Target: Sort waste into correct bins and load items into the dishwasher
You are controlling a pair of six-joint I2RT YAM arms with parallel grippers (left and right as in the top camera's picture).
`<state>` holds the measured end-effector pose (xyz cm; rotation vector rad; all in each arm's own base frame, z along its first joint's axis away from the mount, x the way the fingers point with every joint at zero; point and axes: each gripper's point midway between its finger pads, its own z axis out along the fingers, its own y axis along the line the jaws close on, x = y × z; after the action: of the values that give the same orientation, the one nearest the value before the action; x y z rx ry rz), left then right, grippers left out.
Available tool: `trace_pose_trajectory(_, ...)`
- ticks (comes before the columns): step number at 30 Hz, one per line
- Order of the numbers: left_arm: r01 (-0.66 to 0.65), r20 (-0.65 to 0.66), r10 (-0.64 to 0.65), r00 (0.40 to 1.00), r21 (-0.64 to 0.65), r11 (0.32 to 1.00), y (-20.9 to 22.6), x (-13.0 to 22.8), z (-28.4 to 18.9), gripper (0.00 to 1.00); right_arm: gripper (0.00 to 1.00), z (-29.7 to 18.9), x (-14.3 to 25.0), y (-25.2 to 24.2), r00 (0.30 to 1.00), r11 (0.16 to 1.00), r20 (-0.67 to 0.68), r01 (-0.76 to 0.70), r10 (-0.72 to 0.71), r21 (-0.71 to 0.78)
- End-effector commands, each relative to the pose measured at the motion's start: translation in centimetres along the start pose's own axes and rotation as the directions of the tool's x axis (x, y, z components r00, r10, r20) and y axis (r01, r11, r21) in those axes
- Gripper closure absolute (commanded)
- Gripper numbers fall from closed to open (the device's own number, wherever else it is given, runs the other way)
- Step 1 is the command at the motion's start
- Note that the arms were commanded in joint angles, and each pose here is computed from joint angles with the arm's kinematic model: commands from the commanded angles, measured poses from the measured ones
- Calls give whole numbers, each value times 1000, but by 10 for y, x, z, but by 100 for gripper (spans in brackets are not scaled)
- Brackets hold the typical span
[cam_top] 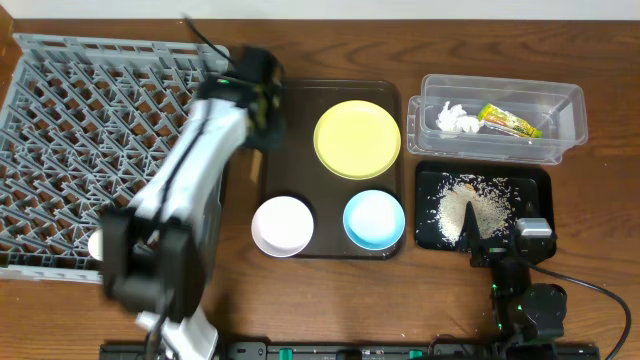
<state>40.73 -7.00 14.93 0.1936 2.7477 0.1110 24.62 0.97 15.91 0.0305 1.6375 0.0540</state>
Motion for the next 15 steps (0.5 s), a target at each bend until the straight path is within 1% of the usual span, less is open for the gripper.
trace_pose_trajectory(1,18,91,7,996,-267,964,65,-8,-50,94,1,0,1,0,1000,1000,0,4,-4,0)
trace_pose_trajectory(4,20,28,-12,1000,-267,963,79,8,-46,94,1,0,1,0,1000,1000,0,4,-4,0)
trace_pose_trajectory(8,7,-77,-29,997,-278,961,91,33,-19,94,1,0,1,0,1000,1000,0,4,-4,0)
trace_pose_trajectory(11,-57,-151,19,988,-254,965,91,45,-1,94,1,0,1,0,1000,1000,0,4,-4,0)
trace_pose_trajectory(12,-80,-172,40,984,-233,969,88,47,5,91,1,0,1,0,1000,1000,0,4,-4,0)
trace_pose_trajectory(14,-99,-184,61,981,-209,973,84,49,8,83,1,0,1,0,1000,1000,0,4,-4,0)
trace_pose_trajectory(15,-102,-182,63,981,-210,972,83,48,8,72,1,0,1,0,1000,1000,0,4,-4,0)
